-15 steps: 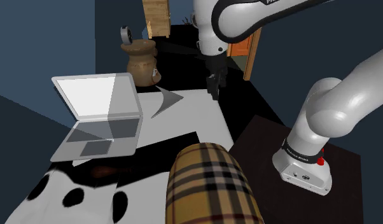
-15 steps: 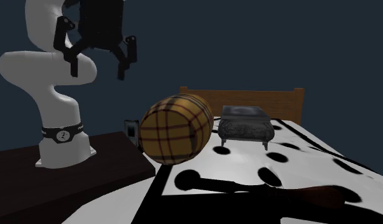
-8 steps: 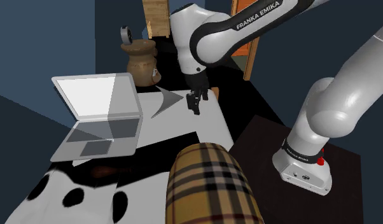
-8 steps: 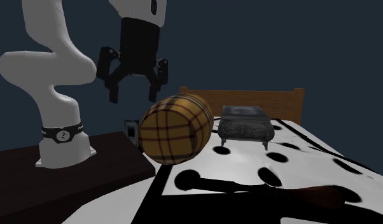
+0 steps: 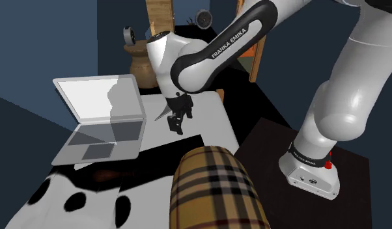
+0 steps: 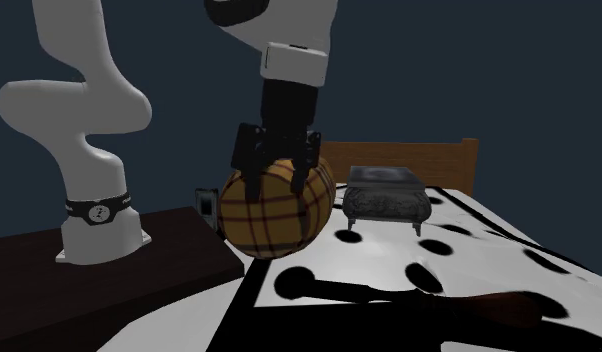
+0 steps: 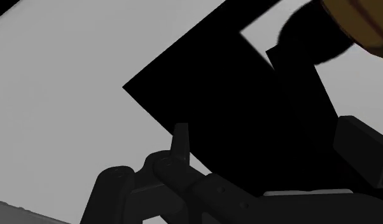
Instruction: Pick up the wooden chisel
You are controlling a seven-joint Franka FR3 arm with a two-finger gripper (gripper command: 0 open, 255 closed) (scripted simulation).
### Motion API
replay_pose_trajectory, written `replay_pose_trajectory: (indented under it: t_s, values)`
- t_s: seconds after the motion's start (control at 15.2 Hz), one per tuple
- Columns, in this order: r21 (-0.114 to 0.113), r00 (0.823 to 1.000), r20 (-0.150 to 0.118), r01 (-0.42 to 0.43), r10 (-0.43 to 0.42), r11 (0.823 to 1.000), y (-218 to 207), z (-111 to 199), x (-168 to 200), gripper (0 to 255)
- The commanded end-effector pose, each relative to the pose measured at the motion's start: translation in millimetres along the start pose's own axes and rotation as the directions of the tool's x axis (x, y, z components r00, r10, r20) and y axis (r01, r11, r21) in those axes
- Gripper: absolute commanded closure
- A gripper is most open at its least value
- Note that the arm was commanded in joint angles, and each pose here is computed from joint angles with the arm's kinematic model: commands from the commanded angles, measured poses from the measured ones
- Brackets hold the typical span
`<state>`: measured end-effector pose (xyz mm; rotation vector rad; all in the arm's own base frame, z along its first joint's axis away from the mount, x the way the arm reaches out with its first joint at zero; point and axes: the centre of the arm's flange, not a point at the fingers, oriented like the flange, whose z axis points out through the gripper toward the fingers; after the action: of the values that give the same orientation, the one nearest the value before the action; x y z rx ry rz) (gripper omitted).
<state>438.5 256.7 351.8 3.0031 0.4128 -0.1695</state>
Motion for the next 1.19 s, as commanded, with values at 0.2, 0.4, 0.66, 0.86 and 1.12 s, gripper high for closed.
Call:
replay_pose_trajectory:
  t_s: [0.2,0.4,0.66,0.86,1.12]
  values:
    - [-0.006,1.0,-0.02,0.023,-0.023,1.0,-42,27,39,0]
    - [-0.01,0.999,-0.031,0.037,-0.038,0.999,-68,43,63,0]
    - [-0.015,0.997,-0.046,0.056,-0.057,0.998,-103,64,95,0]
    - [-0.02,0.996,-0.058,0.07,-0.071,0.997,-129,79,119,0]
    - [-0.026,0.993,-0.072,0.088,-0.09,0.996,-165,100,151,0]
